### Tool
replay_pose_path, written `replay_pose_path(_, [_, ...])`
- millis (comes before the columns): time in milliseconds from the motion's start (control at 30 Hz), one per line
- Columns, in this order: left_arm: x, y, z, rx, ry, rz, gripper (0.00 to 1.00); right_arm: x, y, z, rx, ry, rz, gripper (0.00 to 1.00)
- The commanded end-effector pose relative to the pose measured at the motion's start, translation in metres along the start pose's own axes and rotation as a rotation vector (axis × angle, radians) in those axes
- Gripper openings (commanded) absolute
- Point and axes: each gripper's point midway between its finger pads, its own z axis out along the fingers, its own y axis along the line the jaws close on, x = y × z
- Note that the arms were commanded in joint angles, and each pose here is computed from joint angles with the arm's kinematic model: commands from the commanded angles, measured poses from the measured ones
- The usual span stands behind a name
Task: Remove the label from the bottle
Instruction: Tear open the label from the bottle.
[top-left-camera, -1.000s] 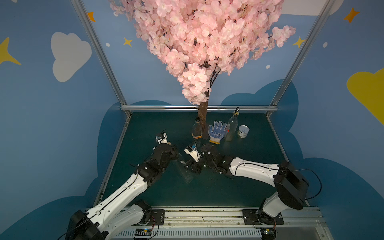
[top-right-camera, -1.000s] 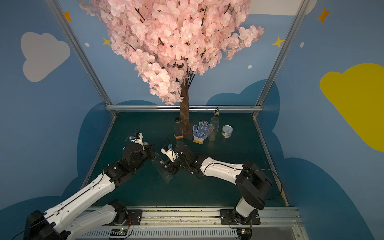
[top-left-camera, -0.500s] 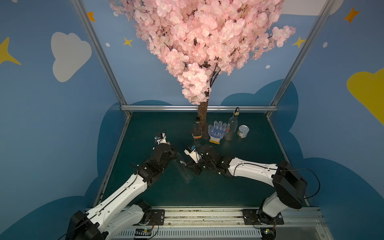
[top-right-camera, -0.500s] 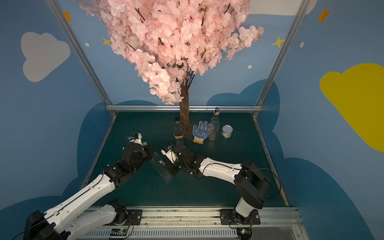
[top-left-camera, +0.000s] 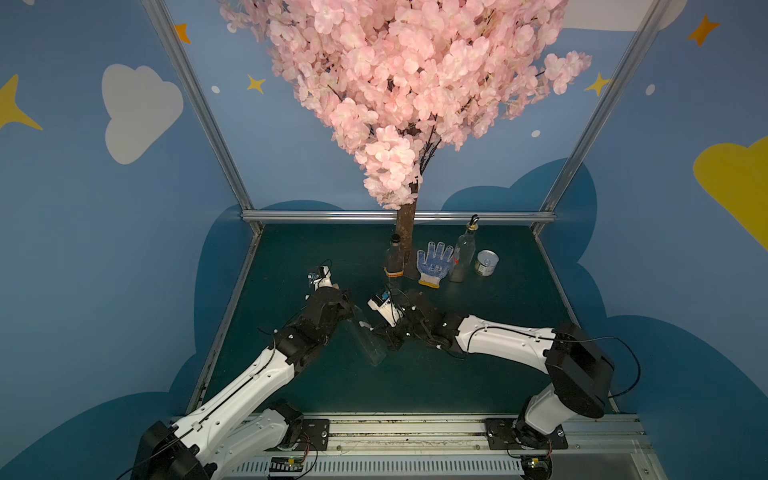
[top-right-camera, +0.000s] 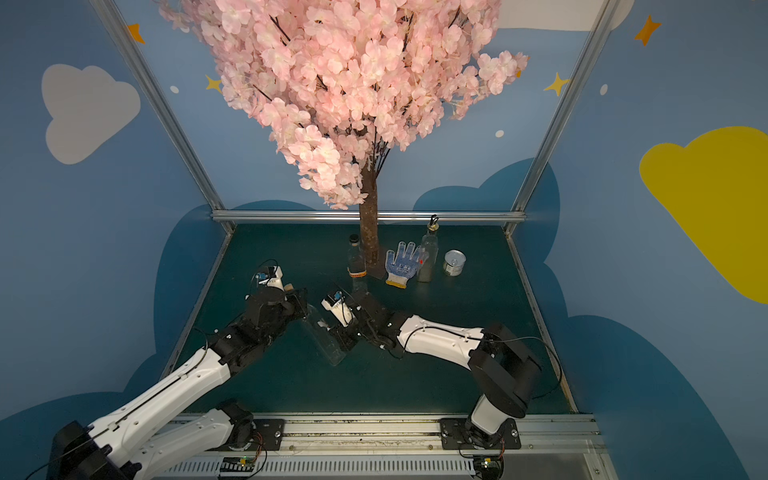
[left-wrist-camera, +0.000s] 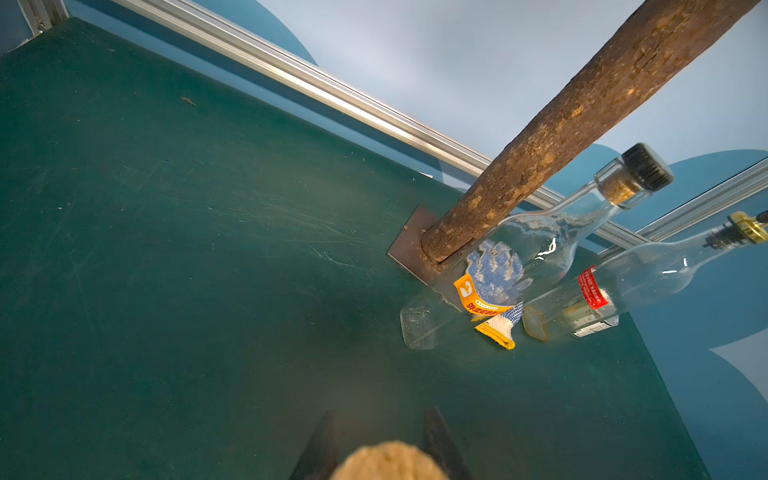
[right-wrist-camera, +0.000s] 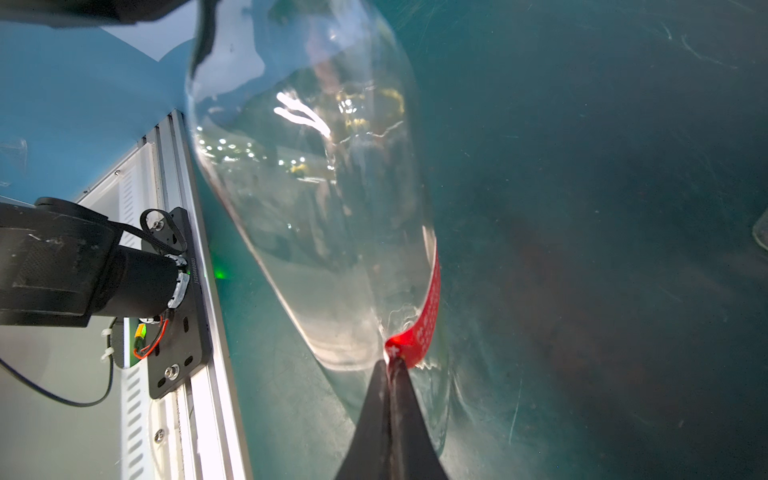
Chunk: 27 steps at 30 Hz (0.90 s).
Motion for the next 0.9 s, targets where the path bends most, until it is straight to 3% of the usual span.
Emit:
replay_pose_path(0, [0.023,-0.004,0.001,0.041,0.084,0.039,0.02,-0.007,0.0,0.001,0.022,-0.005,-0.017,0.0])
replay_pose_path(867, [0.028,-0.009,-0.004,0.086,0.11,0.139,0.02,0.0,-0.024,-0.011,0.162,0.039,-0.031,0.0])
